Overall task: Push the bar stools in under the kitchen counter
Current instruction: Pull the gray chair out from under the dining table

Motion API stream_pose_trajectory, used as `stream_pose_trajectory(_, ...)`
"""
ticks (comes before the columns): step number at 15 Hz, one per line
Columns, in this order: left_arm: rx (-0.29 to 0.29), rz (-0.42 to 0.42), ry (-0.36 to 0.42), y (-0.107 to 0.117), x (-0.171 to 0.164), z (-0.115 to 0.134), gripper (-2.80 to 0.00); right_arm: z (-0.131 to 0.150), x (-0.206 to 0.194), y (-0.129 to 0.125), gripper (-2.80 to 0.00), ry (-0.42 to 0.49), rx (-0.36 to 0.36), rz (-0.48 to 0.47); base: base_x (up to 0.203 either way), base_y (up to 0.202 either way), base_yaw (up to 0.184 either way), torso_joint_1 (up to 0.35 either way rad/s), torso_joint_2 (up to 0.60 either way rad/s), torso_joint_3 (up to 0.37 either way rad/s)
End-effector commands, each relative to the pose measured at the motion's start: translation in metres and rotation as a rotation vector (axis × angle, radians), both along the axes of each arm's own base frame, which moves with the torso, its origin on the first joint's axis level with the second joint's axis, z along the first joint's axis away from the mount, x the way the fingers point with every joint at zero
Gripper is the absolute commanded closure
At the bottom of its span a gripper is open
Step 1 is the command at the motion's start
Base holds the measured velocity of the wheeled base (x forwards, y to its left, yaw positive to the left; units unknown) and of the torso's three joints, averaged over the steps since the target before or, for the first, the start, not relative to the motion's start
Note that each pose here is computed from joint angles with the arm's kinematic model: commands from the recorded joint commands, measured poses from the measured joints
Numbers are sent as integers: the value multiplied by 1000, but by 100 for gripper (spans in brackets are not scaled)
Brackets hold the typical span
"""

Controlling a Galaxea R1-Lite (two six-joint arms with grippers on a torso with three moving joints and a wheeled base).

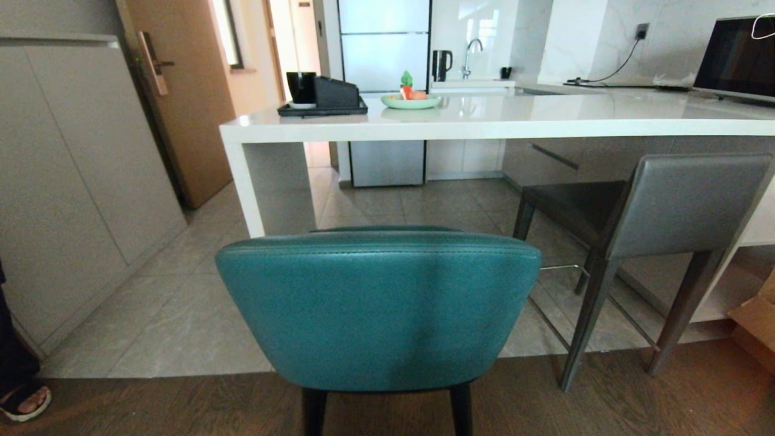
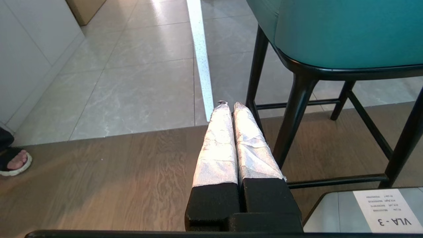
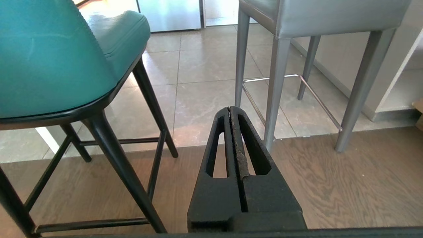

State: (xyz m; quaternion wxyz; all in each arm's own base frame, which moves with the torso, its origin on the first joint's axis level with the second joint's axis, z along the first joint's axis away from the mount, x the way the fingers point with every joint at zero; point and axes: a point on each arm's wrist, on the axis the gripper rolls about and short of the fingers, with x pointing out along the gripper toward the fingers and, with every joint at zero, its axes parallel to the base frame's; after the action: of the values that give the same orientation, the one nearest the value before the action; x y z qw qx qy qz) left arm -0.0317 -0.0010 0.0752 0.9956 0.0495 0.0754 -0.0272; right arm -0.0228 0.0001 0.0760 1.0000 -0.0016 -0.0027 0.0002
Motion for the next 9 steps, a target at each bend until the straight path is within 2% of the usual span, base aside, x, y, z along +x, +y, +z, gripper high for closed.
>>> stream_pose_trajectory(1,-2,1,4,0,0,0,0,-1,0,0,0,5,1,0,0,0,0,0,0,0)
stream_pose_trajectory(9,-22,15,-4,0,1,0,0,-1,0,0,0,5,5,-2,0,0,0,0,0,0)
